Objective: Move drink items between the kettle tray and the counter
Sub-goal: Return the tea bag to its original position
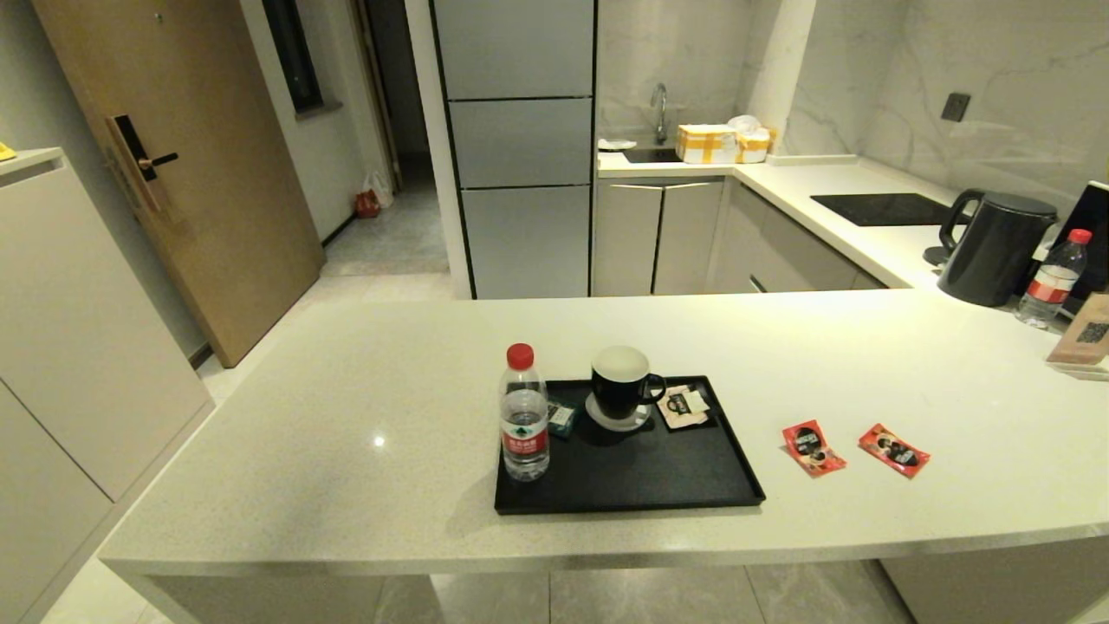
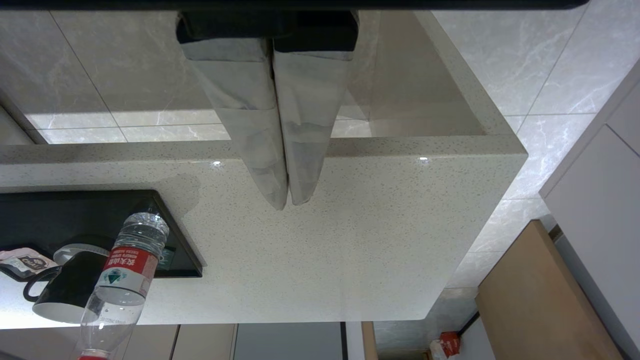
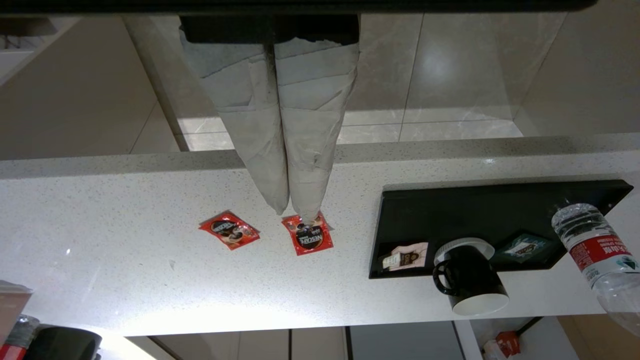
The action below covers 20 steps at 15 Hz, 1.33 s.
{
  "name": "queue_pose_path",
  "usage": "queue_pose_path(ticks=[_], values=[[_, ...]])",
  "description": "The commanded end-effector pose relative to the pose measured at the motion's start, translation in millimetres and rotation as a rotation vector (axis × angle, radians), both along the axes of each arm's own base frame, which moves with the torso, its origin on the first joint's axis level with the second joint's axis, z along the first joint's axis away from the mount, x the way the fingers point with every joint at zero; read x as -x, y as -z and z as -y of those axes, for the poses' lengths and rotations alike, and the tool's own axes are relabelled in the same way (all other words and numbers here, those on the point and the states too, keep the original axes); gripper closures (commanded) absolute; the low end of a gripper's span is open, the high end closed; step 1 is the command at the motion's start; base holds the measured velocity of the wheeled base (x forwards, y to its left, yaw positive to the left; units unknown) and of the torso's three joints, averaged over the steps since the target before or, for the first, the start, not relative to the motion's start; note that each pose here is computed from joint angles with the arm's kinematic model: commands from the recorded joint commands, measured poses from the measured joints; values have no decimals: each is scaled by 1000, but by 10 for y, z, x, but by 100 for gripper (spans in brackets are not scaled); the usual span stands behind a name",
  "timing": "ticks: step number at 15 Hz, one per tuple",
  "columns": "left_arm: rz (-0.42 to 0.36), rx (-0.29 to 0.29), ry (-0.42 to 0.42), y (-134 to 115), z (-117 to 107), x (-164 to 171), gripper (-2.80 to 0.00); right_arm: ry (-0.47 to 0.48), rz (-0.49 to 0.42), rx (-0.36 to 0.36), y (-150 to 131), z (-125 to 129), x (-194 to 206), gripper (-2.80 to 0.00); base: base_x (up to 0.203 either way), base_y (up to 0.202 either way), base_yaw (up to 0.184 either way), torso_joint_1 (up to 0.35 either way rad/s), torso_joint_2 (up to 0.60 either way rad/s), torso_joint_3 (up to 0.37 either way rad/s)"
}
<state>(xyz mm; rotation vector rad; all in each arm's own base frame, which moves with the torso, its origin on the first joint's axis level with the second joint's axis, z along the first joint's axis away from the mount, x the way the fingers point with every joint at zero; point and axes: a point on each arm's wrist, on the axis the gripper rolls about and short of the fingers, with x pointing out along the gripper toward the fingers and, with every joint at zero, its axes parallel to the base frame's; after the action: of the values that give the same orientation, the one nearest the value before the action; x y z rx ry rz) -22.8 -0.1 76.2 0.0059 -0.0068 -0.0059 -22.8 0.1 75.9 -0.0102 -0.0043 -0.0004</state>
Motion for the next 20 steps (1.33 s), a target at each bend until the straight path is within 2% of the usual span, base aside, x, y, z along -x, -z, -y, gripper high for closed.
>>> queue_pose_path(ticks=[1, 20], values=[[-1, 0, 0, 3, 0, -1, 0, 0, 0, 1, 0, 0, 0, 0, 0, 0, 0, 0, 0, 0], [0, 0, 0, 1, 0, 0, 0, 0, 1, 1, 0, 0, 0, 0, 0, 0, 0, 0, 0, 0]])
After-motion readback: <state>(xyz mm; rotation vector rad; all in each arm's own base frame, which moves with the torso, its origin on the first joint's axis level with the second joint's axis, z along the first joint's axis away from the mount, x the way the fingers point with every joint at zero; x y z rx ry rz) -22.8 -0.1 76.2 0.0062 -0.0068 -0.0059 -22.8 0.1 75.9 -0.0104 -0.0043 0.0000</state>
